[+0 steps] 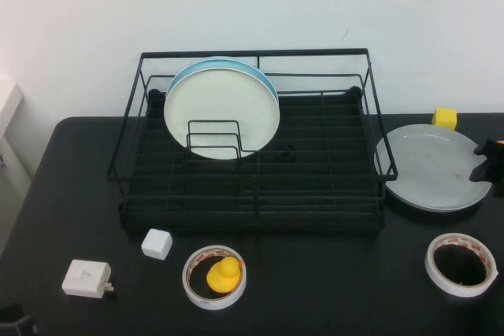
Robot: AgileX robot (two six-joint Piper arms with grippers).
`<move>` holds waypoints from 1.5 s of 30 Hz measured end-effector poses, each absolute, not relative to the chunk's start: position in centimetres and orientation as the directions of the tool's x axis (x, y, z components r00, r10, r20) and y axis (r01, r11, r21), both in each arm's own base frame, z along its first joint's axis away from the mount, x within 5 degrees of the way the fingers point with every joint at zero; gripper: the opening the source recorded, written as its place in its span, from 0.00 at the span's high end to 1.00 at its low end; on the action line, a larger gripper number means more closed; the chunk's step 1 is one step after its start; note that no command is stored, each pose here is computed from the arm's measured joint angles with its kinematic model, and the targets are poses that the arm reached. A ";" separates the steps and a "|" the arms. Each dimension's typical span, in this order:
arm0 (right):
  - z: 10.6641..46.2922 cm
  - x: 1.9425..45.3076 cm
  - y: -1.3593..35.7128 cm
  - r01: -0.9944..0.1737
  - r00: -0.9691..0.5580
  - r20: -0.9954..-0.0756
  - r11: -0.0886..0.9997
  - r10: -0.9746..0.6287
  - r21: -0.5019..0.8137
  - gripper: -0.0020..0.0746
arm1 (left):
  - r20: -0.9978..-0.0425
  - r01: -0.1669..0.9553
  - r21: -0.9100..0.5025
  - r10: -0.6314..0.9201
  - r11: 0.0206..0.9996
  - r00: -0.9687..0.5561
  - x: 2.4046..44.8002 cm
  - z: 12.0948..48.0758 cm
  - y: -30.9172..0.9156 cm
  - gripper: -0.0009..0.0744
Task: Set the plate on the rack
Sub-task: Pick up the plate from the table
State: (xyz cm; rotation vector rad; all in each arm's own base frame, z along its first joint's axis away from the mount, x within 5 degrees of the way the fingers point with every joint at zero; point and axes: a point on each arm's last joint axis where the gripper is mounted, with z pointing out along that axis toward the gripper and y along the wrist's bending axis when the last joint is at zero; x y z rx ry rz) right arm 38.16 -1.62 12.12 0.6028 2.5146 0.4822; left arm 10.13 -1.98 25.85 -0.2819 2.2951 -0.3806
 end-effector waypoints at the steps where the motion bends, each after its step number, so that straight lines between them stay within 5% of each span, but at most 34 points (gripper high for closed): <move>1: 11.6 38.5 -1.6 0.328 -0.775 -0.380 0.835 0.505 0.441 0.50 | -0.671 -0.083 -0.357 -0.318 0.930 -0.670 10.2 25.8 -2.0 0.99; 25: 9.9 40.6 -1.5 0.330 -0.787 -0.332 0.809 0.521 0.486 0.50 | -0.691 -0.074 -0.347 -0.309 0.935 -0.653 10.3 25.9 -1.9 0.99; 45: 10.5 40.0 -2.3 0.350 -0.812 -0.337 0.860 0.477 0.372 0.56 | -0.708 -0.061 -0.336 -0.295 0.940 -0.642 10.4 26.0 -1.9 0.99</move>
